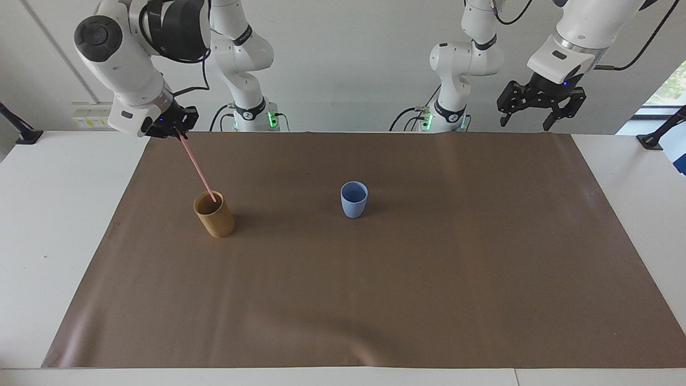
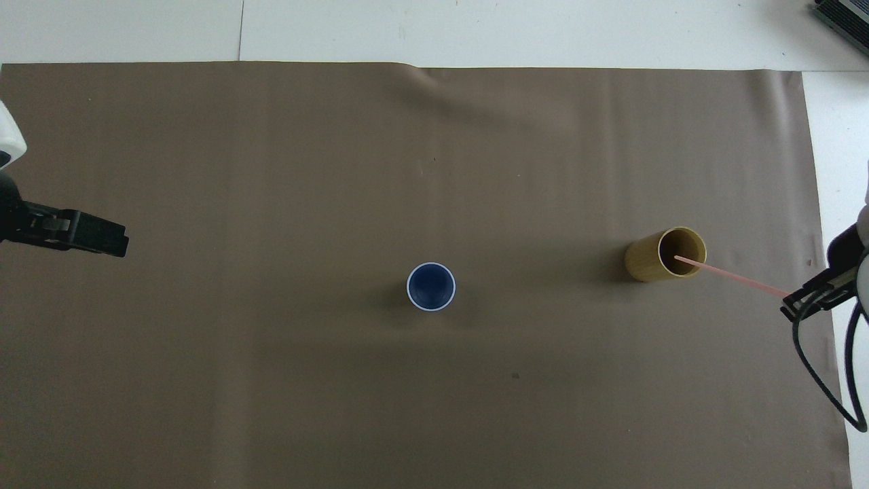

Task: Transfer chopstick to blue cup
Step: 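Grasp the pink stick in the yellow cup with the right gripper, then lift the pink stick out and carry it toward the blue cup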

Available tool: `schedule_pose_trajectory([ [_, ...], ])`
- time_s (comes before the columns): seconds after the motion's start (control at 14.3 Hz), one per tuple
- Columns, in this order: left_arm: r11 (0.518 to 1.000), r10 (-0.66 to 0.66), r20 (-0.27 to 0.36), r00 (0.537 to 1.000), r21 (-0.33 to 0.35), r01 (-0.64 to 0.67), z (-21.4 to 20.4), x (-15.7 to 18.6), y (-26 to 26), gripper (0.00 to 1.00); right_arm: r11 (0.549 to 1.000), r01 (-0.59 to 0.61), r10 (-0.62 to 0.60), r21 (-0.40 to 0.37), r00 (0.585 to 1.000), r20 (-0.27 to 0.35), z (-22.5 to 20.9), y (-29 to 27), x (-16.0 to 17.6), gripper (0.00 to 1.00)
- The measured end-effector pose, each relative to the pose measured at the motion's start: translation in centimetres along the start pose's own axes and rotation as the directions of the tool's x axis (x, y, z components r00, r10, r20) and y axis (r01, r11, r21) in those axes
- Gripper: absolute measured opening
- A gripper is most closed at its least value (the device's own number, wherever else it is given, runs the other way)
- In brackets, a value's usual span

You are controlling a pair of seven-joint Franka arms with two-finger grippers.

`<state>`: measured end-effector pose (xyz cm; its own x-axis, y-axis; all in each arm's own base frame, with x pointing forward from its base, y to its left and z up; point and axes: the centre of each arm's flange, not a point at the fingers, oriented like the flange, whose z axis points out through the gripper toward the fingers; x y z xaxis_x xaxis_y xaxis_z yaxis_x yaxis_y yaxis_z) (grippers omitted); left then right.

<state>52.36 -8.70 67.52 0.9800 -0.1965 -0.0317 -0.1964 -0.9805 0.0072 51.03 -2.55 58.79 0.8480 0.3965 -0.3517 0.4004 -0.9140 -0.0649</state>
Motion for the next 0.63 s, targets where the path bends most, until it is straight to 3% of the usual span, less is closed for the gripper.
schedule_pose_trajectory([
  [0.14,1.0,0.0,0.0,1.0,0.0,0.0,0.0,0.0,0.0,1.0,1.0,-0.025,0.025,0.002,0.999,0.035,-1.9,-1.9,-1.0,0.08],
  [0.35,1.0,0.0,0.002,1.0,0.0,0.0,0.1,0.0,0.0,1.0,0.991,-0.134,0.134,-0.011,0.989,0.057,-2.6,-7.9,0.6,0.08],
  [0.63,1.0,0.0,0.002,1.0,0.0,0.0,0.1,0.0,0.0,1.0,0.932,-0.33,0.323,0.149,0.944,0.068,-3.0,-13.9,2.2,0.08],
])
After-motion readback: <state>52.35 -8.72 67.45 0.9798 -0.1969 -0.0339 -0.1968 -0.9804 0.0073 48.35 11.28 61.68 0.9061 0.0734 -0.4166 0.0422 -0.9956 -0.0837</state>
